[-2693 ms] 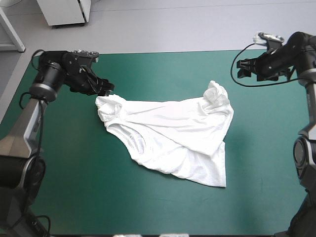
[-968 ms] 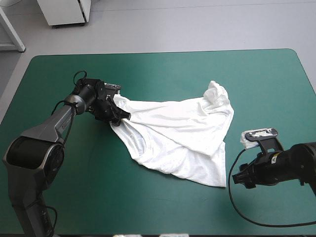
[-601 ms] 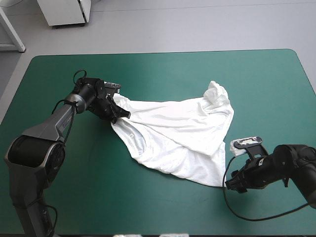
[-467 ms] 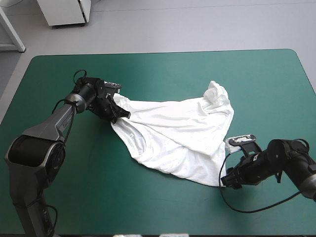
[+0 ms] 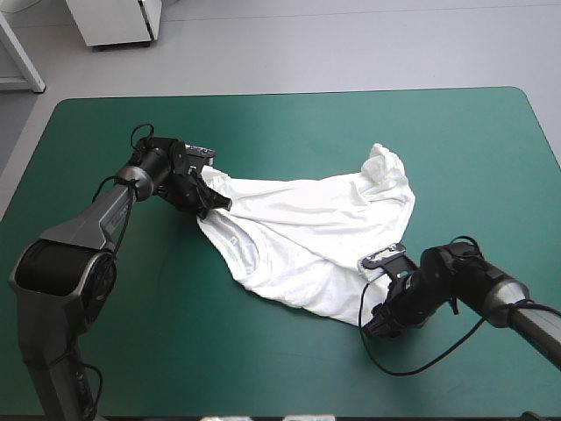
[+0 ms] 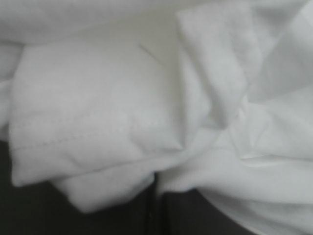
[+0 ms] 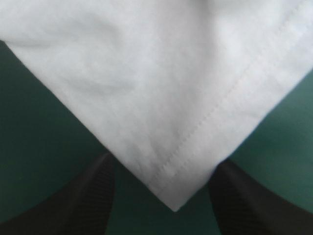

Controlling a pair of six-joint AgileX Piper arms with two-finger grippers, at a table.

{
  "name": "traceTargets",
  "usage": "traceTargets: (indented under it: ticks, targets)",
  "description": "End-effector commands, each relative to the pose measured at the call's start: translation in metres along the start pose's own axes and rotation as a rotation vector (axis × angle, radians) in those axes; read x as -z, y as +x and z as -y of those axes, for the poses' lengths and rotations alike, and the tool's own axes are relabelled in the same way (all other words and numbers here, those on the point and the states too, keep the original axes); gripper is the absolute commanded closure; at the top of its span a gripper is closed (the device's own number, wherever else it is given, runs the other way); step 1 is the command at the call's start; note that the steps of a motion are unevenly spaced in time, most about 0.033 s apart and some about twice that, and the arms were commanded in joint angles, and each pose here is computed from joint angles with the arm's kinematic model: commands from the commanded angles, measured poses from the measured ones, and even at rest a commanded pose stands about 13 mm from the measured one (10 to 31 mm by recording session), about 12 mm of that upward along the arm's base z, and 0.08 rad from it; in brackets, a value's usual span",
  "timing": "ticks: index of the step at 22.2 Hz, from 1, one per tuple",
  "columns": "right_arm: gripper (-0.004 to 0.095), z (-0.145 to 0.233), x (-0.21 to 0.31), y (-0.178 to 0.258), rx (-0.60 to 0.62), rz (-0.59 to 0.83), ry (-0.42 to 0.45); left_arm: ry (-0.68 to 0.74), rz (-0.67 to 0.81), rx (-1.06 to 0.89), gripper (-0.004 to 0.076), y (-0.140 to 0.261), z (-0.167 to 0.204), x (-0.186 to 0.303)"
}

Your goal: Fold the cloth

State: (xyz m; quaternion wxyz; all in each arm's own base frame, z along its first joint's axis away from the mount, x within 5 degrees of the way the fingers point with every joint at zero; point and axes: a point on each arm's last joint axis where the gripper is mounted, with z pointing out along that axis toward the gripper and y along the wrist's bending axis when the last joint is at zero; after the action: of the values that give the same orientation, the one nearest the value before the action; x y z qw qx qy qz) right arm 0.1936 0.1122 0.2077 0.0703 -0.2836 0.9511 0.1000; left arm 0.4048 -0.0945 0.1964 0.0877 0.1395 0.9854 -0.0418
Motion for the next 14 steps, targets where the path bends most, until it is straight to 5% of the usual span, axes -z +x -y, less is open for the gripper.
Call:
traceTargets:
  ticks: [1,7,11,14]
  targets:
    - [0.0524,-0.010,-0.017,-0.007,0.015,-0.026,0.013,0.066,-0.067,0.030,0.0734,0.006,0.011,-0.018]
    - [0.0920,-0.010,-0.048,-0.012,0.017,-0.113,0.025,0.067,-0.065,0.015,0.0734,0.005,0.011,-0.018]
    - [0.0921,-0.010,-0.042,-0.019,0.013,-0.095,0.032,0.065,-0.036,-0.005,0.0734,0.006,0.012,0.001]
    - [0.0921,-0.009,0.010,-0.032,0.026,-0.022,0.128,0.067,0.020,-0.036,0.0734,0.018,0.017,0.059]
